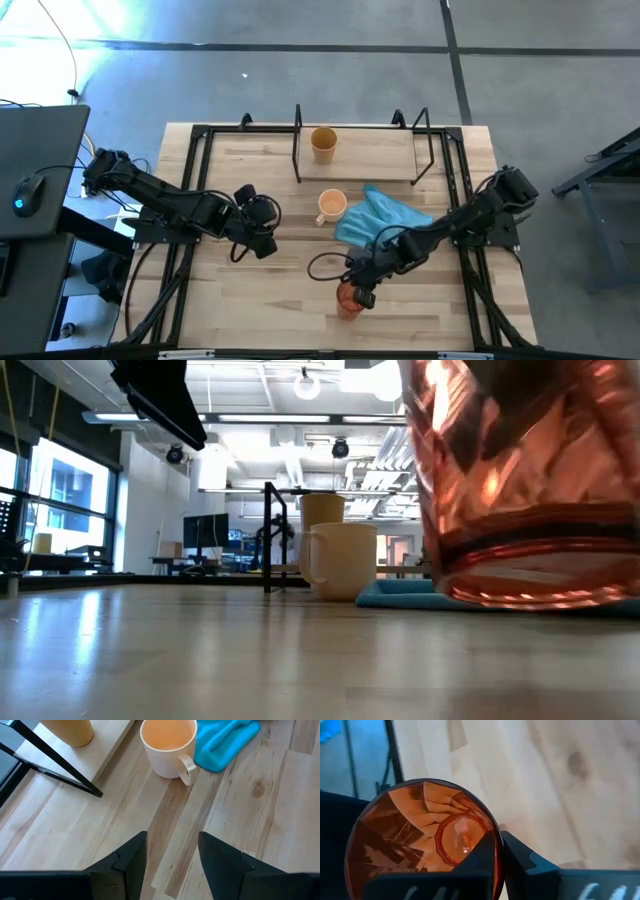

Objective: Stack small to large cups/mugs on shelf
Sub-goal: Put the orange cup on the shelf

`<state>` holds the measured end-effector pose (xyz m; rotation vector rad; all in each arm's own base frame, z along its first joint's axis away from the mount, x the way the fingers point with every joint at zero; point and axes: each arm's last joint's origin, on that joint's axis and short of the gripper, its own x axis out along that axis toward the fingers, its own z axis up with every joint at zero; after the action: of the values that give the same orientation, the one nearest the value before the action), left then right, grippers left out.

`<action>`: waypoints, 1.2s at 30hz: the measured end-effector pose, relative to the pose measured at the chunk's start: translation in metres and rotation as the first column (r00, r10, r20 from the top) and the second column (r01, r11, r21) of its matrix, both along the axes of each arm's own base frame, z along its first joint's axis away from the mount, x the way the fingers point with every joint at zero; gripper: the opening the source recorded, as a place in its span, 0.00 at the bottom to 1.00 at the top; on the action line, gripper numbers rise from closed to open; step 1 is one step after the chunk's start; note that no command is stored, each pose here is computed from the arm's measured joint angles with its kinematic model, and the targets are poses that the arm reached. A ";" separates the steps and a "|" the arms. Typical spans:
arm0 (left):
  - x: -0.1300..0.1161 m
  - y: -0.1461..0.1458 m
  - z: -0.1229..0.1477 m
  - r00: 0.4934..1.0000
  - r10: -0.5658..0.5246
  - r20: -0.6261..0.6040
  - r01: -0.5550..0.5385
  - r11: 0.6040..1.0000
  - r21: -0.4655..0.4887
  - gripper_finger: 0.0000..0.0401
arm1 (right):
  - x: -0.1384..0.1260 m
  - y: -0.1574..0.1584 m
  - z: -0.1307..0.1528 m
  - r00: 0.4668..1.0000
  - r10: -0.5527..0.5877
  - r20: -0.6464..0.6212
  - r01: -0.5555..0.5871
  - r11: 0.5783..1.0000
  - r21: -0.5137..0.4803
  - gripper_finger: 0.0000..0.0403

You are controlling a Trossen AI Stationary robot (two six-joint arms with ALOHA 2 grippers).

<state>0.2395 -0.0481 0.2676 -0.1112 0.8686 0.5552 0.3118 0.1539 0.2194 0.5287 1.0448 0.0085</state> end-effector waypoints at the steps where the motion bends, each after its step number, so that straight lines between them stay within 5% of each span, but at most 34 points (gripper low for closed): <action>1: 0.000 0.000 0.000 1.000 0.000 0.000 0.000 1.000 0.000 0.41 | 0.001 -0.003 0.003 1.000 0.004 -0.007 -0.005 1.000 -0.019 0.01; 24: -0.004 0.001 0.002 1.000 0.028 0.000 -0.028 1.000 0.006 0.41 | 0.008 -0.096 0.101 0.979 -0.096 -0.182 0.019 0.924 -0.382 0.00; 36: -0.036 0.011 0.013 0.985 0.117 0.130 -0.115 0.993 -0.018 0.41 | -0.017 -0.168 0.139 0.980 -0.188 -0.063 0.137 0.872 -0.470 0.00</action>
<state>0.2036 -0.0367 0.2804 -0.2066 0.7398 0.6451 0.2947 -0.0138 0.3587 0.1775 1.0591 -0.4170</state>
